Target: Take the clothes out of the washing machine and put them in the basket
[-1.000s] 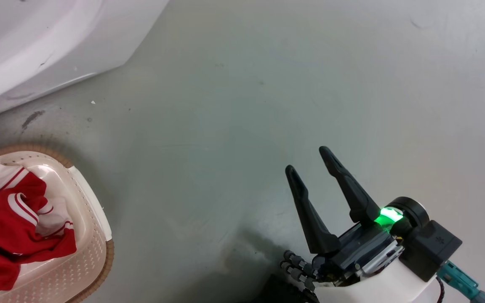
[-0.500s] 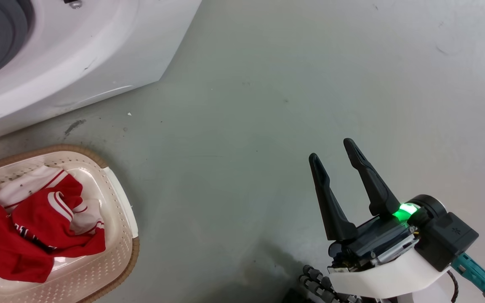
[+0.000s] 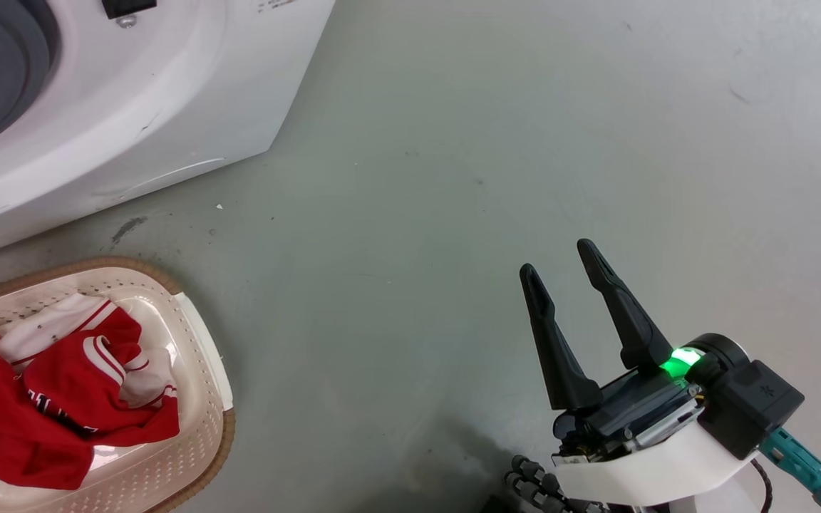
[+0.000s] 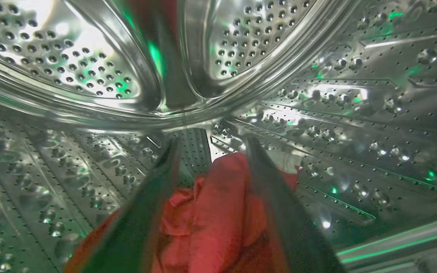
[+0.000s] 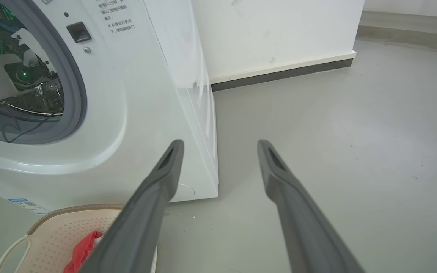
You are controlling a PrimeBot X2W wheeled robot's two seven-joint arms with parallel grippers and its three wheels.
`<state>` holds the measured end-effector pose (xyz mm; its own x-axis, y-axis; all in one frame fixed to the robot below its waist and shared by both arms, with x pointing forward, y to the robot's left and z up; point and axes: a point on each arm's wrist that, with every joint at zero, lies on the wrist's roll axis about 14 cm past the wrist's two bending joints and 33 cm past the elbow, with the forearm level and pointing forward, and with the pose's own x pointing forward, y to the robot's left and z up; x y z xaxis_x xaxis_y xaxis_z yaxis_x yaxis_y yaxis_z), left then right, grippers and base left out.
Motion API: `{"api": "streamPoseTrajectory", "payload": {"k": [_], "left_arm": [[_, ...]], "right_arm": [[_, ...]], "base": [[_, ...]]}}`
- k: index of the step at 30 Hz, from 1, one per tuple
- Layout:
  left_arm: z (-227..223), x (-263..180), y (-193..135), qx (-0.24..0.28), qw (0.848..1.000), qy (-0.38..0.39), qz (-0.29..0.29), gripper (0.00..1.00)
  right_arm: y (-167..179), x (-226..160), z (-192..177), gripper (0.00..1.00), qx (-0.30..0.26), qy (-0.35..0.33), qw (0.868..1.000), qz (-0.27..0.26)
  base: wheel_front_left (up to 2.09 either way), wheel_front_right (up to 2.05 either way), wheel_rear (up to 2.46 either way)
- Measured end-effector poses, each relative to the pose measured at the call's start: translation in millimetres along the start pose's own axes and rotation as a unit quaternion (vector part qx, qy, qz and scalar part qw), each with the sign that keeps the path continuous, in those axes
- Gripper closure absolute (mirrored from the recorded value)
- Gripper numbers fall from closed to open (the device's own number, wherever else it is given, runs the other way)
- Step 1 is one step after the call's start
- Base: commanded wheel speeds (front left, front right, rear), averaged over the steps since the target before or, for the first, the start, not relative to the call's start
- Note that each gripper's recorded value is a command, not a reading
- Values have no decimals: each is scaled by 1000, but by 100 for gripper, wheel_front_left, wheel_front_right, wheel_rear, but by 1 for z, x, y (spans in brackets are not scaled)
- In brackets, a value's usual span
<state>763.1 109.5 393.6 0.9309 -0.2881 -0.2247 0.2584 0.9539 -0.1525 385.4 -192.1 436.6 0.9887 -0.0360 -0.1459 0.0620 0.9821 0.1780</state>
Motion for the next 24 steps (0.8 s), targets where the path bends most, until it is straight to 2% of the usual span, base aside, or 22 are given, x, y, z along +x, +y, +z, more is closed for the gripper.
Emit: {"api": "streamPoseTrajectory", "payload": {"k": [7, 11, 16, 24], "left_arm": [[-20, 10, -19, -32, 997, 64, -16, 0], [-37, 17, -22, -32, 992, 124, -20, 0], [-66, 22, -37, -11, 979, 198, -36, 0], [-87, 24, -35, 30, 964, 263, -27, 0]], "right_arm": [[0, -4, -1, 0, 4, 4, 1000, -4], [-3, -11, -5, 0, 7, 14, 1000, -17], [-12, -20, -14, 0, 6, 32, 999, -39], [-12, -27, -28, 0, 16, 57, 997, -50]], "base": [[0, 0, 0], [0, 0, 0], [0, 0, 0], [0, 0, 0]]}}
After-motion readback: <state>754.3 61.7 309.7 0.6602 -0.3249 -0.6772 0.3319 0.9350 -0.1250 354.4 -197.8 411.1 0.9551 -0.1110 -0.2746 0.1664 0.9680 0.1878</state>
